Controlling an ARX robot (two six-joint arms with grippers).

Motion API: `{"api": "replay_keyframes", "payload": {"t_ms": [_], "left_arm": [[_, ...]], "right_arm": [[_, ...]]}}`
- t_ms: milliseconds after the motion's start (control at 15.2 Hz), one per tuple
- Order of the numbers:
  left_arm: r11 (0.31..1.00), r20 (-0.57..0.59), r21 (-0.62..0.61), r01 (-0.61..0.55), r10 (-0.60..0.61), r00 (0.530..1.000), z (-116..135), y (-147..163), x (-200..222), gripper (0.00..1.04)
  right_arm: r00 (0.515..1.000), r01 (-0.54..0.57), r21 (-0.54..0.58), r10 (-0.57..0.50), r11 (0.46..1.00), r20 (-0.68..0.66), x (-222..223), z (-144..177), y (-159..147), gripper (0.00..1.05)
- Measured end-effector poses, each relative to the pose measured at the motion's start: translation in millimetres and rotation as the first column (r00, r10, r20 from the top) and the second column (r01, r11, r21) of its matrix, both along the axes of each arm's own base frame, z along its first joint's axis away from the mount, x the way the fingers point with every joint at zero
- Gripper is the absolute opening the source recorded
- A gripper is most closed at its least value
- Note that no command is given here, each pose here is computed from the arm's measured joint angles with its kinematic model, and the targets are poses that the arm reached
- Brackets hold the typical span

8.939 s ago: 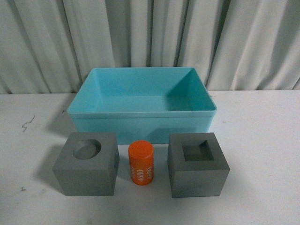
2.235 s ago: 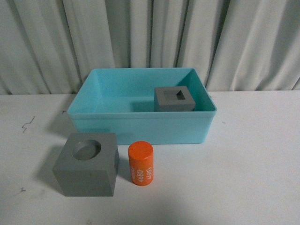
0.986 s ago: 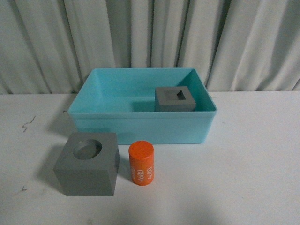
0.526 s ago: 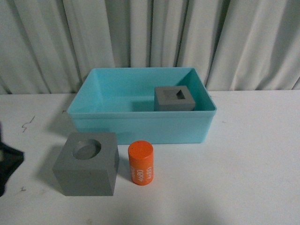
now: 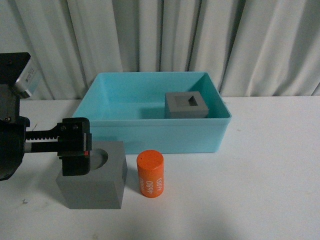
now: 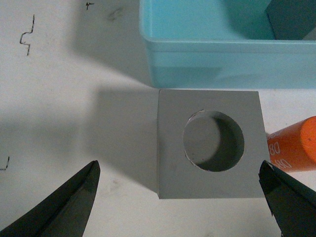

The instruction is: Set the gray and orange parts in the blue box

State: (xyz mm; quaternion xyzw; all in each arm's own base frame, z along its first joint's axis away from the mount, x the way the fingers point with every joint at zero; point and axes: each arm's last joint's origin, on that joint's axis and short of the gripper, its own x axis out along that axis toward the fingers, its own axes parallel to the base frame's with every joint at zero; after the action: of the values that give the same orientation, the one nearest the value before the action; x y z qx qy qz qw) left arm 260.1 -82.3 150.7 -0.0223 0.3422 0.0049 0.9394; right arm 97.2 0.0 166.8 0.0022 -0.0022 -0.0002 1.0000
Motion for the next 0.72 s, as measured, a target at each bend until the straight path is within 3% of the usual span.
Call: {"api": "replay_keyframes", "payload": {"t_ms": [460,723], "left_arm": [[0.997,-0.032,0.066,0.047,-0.045,0.998,-32,-10,26,0.98],[0.996,-0.024,0.079,0.029,-0.027,0.999,-35,-4,39,0.98]], "right_arm": [[1.000,0.000,0.000,0.000,1.000,0.000,0,0,0,0.98],[1.000,0.000,0.000,0.000,1.000,0.000,0,0,0,0.98]]}}
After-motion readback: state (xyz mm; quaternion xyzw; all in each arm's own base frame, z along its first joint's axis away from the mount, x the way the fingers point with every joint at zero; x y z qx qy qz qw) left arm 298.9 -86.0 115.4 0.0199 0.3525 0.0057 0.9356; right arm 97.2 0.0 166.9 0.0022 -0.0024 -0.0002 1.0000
